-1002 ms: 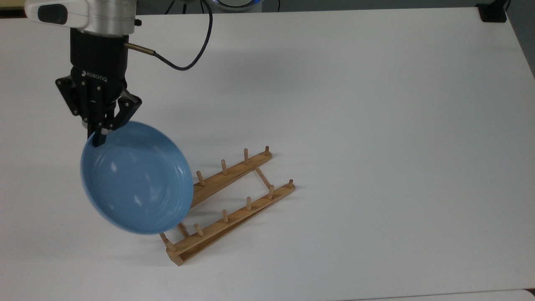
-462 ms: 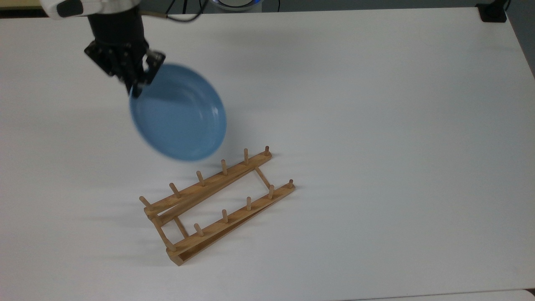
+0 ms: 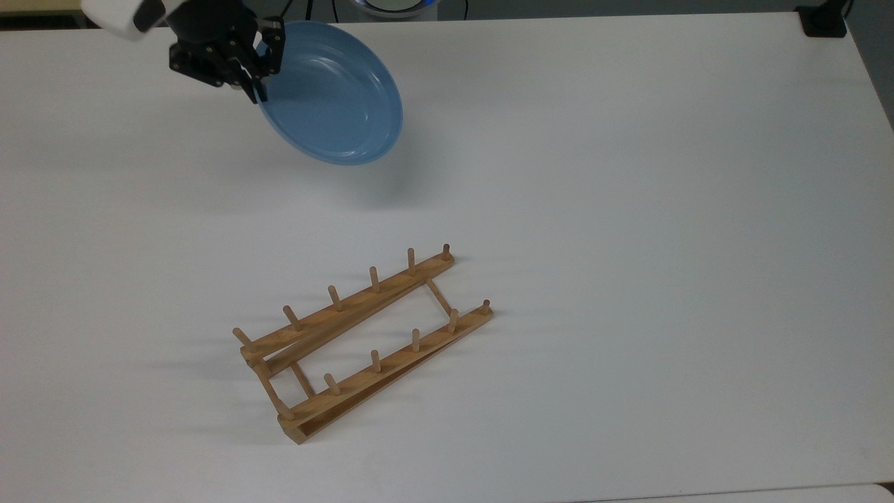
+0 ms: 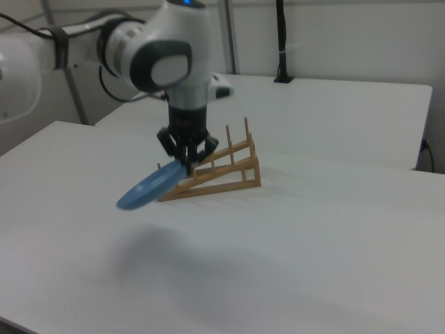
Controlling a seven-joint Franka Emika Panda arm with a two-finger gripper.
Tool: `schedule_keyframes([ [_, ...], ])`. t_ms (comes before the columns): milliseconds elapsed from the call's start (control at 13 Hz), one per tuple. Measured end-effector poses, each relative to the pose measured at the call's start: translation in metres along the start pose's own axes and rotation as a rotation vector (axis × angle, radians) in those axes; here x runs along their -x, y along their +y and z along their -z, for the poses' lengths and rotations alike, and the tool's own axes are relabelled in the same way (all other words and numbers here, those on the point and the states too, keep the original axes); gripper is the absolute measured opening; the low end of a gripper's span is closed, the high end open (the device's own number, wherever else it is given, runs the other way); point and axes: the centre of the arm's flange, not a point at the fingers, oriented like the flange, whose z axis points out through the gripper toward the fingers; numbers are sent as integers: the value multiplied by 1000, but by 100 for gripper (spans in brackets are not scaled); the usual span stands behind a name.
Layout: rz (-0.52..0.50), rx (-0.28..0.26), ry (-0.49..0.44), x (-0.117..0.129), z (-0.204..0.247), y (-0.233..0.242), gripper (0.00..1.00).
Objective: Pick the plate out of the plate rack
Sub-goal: 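Carry the plate beside the rack and lower it flat onto the table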
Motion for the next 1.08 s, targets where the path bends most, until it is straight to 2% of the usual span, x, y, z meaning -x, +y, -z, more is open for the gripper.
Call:
schedule_keyframes([
  [154,52,-61,-26,10,-30,10,7],
  [308,64,-87,-33,17,-61,15,7],
  [694,13,-115,2,29,-126,22,7],
  [1079,-17,-113,5,37,-157,28,7],
])
